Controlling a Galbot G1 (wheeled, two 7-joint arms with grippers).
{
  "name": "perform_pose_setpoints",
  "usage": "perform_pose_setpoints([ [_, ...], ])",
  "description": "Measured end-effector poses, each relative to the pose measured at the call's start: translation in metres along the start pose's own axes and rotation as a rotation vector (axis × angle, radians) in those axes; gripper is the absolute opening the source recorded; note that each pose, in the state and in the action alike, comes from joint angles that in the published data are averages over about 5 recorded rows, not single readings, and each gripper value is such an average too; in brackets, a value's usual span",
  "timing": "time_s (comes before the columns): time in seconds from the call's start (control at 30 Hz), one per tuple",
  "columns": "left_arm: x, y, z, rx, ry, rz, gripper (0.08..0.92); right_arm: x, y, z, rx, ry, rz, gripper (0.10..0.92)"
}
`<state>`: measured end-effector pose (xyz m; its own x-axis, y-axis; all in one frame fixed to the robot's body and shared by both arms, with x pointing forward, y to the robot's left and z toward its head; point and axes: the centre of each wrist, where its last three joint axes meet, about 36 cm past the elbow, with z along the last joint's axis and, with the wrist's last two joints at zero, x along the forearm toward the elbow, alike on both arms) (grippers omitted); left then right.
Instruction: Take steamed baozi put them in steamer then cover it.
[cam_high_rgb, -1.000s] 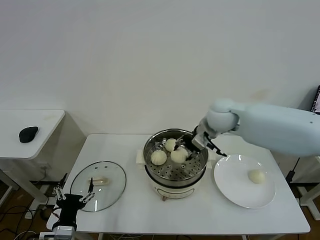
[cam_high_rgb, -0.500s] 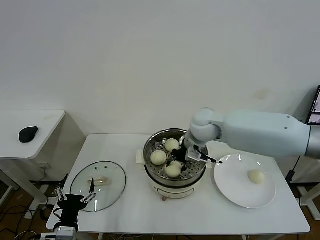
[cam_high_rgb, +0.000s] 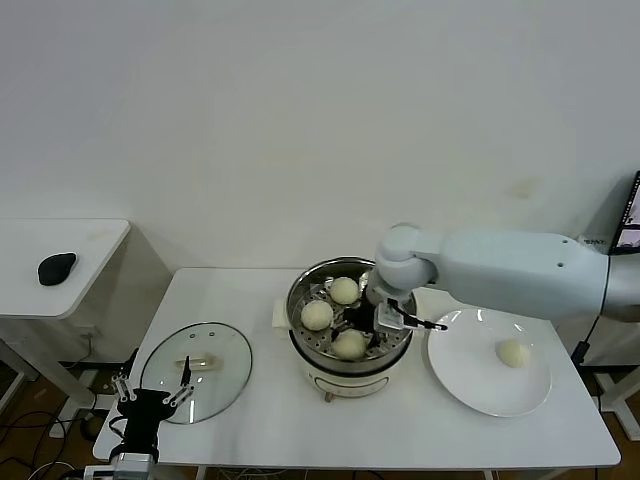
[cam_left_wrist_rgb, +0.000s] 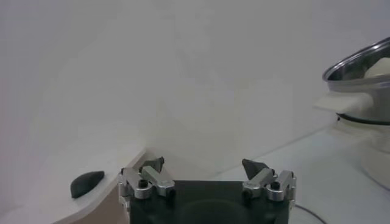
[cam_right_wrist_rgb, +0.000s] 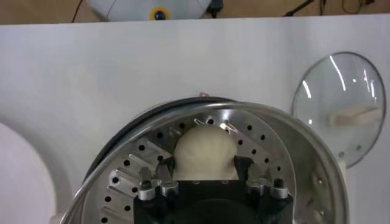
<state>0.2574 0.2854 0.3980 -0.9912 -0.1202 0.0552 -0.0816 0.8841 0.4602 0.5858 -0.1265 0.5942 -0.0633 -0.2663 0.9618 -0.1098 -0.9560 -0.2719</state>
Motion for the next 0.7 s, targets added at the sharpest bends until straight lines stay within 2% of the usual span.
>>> perform_pose_setpoints([
  [0.33,-0.003,0.008,-0.006,-0.017,-0.024,-0.002,0.823,0.049,0.009,0.012,-0.104,0.102,0.057,0.823],
  [0.53,-0.006,0.009,-0.009,-0.022,-0.041,0.006,0.823,0.085,0.037,0.016,-0.326,0.175,0.104,0.823],
  [0.7,-0.009,0.008,-0.01,-0.027,-0.05,0.02,0.823,0.108,0.078,0.016,-0.581,0.237,0.147,0.823],
])
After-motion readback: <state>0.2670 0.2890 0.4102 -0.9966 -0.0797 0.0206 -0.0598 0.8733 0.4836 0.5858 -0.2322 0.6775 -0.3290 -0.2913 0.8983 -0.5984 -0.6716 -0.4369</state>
